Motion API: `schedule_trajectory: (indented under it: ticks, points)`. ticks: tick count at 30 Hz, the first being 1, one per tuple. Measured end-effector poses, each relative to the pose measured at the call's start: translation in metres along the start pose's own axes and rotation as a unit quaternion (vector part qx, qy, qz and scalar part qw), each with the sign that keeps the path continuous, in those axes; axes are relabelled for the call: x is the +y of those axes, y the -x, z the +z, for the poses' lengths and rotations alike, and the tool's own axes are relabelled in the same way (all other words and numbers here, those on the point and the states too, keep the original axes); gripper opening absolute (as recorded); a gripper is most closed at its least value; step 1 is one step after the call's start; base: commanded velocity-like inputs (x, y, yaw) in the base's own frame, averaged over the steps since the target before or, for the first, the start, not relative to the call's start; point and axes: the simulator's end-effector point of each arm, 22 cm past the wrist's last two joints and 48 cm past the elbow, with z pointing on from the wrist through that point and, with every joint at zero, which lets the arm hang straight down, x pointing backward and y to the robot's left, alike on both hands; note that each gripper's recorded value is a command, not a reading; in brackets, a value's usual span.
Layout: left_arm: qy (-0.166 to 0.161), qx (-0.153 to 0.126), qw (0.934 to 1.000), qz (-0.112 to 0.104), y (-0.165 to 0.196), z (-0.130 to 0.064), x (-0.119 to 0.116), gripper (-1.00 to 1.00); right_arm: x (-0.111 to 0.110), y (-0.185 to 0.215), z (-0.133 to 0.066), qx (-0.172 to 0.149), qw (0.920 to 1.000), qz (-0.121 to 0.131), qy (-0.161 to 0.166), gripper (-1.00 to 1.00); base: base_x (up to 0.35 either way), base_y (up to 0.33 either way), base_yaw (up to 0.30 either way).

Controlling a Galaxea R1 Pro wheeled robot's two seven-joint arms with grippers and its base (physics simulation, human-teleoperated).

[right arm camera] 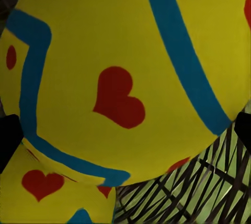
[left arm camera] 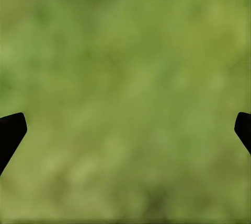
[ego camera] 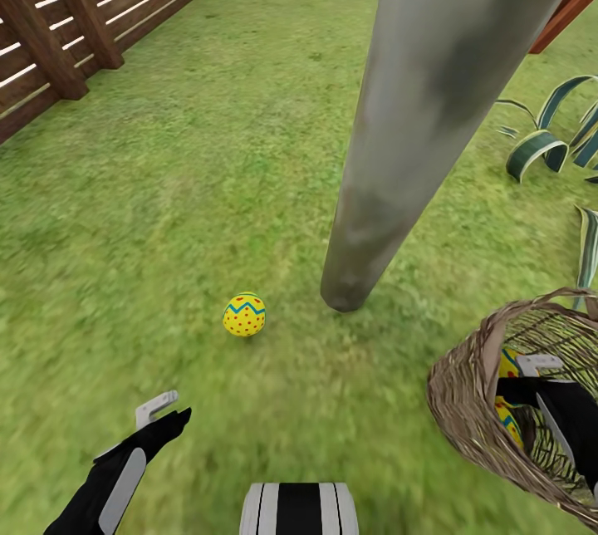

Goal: Take the three Easter eggs out of the wicker basket on the lawn in the garden, then place them on the lawn next to a single tree (choose any tree) so that all three eggs are next to the same tree and none are left in the basket.

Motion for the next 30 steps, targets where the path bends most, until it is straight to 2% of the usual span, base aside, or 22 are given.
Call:
schedule_trajectory:
  ticks: [6, 17, 21, 26, 30]
  points:
    - [-0.001, 0.002, 1.0, 0.0, -0.002, 0.0, -0.002, 1.0, 0.0, -0.001, 0.0, 0.0, 1.0, 0.005, 0.002, -1.0, 0.0, 0.0, 0.0]
    - [-0.015, -0.015, 0.9998, -0.003, 0.012, -0.012, -0.017, 1.0, -0.002, 0.012, -0.015, -0.015, 0.9998, 0.013, 0.004, -1.0, 0.0, 0.0, 0.0]
    - [-0.022, -0.019, 0.9996, -0.005, 0.015, -0.016, -0.025, 1.0, 0.001, -0.004, -0.012, 0.001, 0.9998, 0.018, 0.009, -1.0, -0.237, 0.0, 0.0]
    - [-0.027, -0.028, 0.9992, -0.007, 0.023, -0.023, -0.03, 1.0, -0.002, 0.001, -0.02, -0.005, 0.9998, 0.018, 0.007, -1.0, -0.058, 0.0, 0.0]
    - [-0.031, -0.036, 0.9988, -0.008, 0.031, -0.028, -0.034, 1.0, 0.003, 0.007, -0.025, -0.012, 0.9997, 0.02, 0.012, -1.0, 0.0, 0.0, 0.0]
